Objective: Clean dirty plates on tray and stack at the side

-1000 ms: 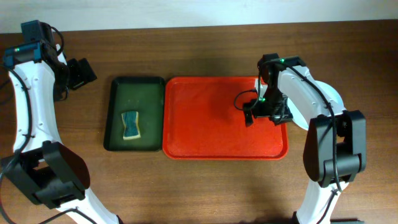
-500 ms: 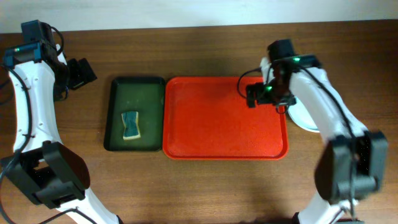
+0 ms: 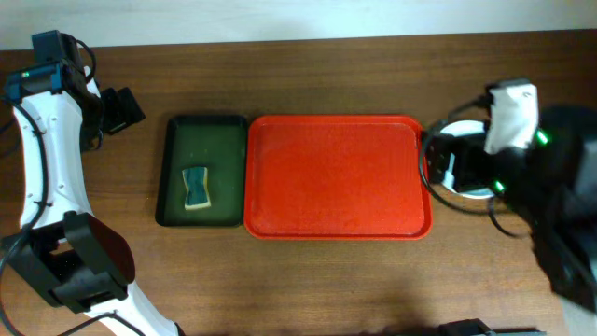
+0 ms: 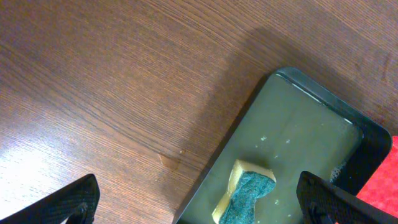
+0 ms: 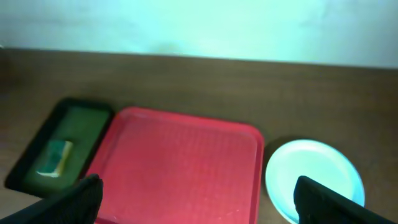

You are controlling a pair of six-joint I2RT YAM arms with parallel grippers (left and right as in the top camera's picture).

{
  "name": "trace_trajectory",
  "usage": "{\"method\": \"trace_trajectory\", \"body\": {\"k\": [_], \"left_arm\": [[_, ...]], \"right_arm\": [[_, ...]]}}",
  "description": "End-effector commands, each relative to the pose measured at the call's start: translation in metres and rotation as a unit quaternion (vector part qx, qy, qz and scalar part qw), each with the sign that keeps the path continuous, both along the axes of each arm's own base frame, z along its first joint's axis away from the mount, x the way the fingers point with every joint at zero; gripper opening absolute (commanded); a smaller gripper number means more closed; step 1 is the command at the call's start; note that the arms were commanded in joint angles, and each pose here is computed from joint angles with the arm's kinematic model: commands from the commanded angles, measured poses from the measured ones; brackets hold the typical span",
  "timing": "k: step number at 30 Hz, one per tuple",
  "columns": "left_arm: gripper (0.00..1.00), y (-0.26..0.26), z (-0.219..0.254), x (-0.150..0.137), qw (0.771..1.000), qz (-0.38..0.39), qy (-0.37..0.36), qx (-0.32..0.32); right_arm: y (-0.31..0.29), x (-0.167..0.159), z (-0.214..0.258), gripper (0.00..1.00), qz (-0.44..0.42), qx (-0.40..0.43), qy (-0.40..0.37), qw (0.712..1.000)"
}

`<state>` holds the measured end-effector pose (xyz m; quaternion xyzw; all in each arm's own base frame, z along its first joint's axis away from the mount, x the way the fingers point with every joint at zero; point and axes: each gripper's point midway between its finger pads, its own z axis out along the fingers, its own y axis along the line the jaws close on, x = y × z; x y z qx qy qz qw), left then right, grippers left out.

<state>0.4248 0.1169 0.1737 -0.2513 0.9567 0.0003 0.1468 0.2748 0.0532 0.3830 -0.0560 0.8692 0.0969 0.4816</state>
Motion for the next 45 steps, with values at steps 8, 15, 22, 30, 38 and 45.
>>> {"method": "trace_trajectory", "body": {"k": [8, 15, 22, 30, 38, 45], "left_arm": [[0.99, 0.004, 0.005, 0.001, 1.0, 0.009, -0.008, 0.002], [0.99, 0.004, 0.006, 0.001, 1.0, 0.009, -0.008, 0.002], [0.99, 0.004, 0.005, 0.001, 1.0, 0.009, -0.008, 0.002], [0.99, 0.004, 0.006, 0.001, 1.0, 0.009, -0.008, 0.002], [0.99, 0.004, 0.005, 0.001, 1.0, 0.009, -0.008, 0.002], [0.99, 0.004, 0.006, 0.001, 1.0, 0.009, -0.008, 0.002]], "right_arm": [[-0.021, -0.163, 0.086, 0.98, -0.007, 0.025, -0.237, 0.971], [-0.032, -0.227, 0.054, 0.99, -0.054, 0.016, -0.273, 0.96], [-0.032, -0.191, -0.021, 0.98, -0.055, 0.017, -0.275, 0.96], [-0.027, -0.108, -0.028, 0.98, -0.042, 0.026, -0.381, 0.923], [-0.027, -0.053, -0.099, 0.98, -0.04, 0.027, -0.405, 0.913], [-0.027, -0.035, -0.159, 0.98, -0.041, 0.024, -0.358, 0.933]]}}
